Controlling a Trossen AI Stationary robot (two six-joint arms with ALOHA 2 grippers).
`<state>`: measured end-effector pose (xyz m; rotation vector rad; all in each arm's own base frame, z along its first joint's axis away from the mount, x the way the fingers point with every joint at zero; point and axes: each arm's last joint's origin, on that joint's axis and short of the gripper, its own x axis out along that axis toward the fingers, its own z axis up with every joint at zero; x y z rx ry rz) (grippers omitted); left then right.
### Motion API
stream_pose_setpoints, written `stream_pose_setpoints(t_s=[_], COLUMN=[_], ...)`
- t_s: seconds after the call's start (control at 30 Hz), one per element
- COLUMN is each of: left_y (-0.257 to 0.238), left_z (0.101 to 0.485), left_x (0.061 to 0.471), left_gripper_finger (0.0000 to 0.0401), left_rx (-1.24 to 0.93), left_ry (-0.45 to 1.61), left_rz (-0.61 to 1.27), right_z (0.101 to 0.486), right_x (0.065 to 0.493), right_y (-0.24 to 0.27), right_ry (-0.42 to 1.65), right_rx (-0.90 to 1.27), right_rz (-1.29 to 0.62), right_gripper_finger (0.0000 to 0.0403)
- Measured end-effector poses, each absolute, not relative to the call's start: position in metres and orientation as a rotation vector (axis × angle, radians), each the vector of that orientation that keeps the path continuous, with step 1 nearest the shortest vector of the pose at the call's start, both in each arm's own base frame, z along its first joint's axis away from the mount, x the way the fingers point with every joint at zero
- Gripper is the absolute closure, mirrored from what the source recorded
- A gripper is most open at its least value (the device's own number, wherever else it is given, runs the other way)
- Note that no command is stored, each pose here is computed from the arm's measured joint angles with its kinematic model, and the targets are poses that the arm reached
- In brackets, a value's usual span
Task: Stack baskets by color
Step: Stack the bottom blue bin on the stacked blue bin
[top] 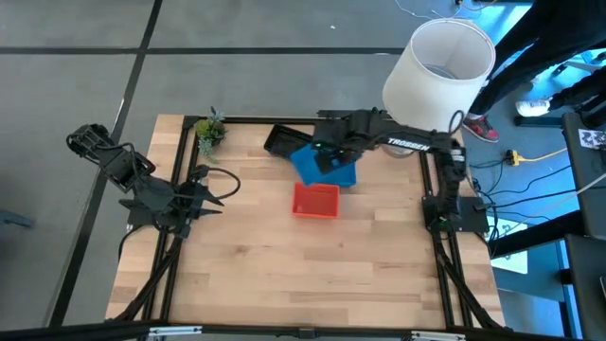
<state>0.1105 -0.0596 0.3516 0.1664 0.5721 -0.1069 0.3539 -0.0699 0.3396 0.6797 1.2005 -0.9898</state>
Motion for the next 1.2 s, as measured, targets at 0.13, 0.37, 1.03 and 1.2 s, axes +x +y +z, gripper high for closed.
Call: stream_pose_setpoints(t_s=[0.13,0.37,1.03,1.2], left_y=[-0.06,-0.059,-0.059,-0.058], left_z=[0.352,0.352,0.352,0.352], left_x=[0.11,0.111,0.111,0.111], left_gripper_finger=[0.033,0.033,0.033,0.033], left_rx=[0.166,0.169,0.134,0.128], left_ry=[0.572,0.567,0.563,0.559], left_rz=[-0.105,-0.088,-0.059,-0.045], right_z=[0.336,0.323,0.24,0.223], right_x=[0.322,0.291,0.278,0.274], right_y=[-0.083,-0.091,-0.116,-0.12], right_ry=[1.23,1.074,0.961,0.944], right_rx=[0.754,0.93,1.104,1.158], right_rz=[-1.05,-1.032,-0.998,-0.998], right_gripper_finger=[0.0403,0.0403,0.0403,0.0403])
